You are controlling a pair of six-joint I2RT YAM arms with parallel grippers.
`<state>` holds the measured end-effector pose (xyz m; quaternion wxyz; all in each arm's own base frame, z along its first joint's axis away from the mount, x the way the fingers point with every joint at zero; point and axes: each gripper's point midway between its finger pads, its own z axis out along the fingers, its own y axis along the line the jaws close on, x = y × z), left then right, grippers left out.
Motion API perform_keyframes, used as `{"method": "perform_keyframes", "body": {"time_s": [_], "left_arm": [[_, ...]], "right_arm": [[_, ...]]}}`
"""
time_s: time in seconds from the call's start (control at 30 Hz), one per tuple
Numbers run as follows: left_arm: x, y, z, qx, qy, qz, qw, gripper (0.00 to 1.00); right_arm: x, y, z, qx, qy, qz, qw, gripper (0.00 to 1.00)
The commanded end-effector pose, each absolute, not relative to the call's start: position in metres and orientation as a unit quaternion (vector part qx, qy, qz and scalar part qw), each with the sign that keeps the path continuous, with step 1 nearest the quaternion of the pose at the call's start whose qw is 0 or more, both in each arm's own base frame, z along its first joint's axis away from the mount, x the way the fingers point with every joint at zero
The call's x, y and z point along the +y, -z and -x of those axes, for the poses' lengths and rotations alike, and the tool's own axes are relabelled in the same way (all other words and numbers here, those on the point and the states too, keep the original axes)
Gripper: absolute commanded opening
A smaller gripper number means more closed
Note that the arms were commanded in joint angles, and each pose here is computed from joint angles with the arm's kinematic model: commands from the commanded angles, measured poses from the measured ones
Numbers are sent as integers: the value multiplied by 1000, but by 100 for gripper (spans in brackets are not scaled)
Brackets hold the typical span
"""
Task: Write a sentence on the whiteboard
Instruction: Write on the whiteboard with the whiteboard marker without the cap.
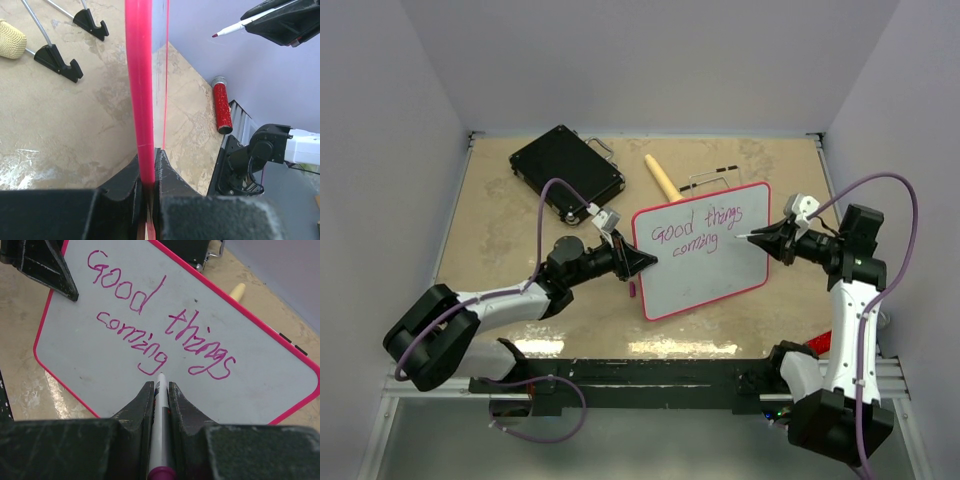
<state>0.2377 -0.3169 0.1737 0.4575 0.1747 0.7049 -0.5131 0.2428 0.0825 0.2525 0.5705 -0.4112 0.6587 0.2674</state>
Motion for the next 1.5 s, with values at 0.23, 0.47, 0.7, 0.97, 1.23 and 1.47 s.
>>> {"method": "perform_keyframes", "body": {"time_s": [0.23, 0.47, 0.7, 0.97, 1.23, 1.47], "left_arm": [[-303, -172, -255, 699, 456, -185, 518, 0], [-310, -176, -248, 691, 467, -190, 518, 0], [-316, -171, -237, 700, 473, -188, 501, 0], [-318, -172, -232, 703, 480, -165, 497, 0], [-321, -177, -233, 705, 488, -135, 496, 0], [-325, -185, -230, 706, 492, -124, 494, 0]], "right_arm": [[71, -247, -238, 658, -267, 402, 578, 0], [67, -243, -240, 663, -266, 399, 576, 0], [68, -245, -239, 660, -267, 399, 577, 0], [72, -247, -235, 655, -279, 400, 576, 0], [75, -243, -226, 653, -284, 418, 565, 0], [78, -244, -222, 648, -289, 423, 564, 0]]}}
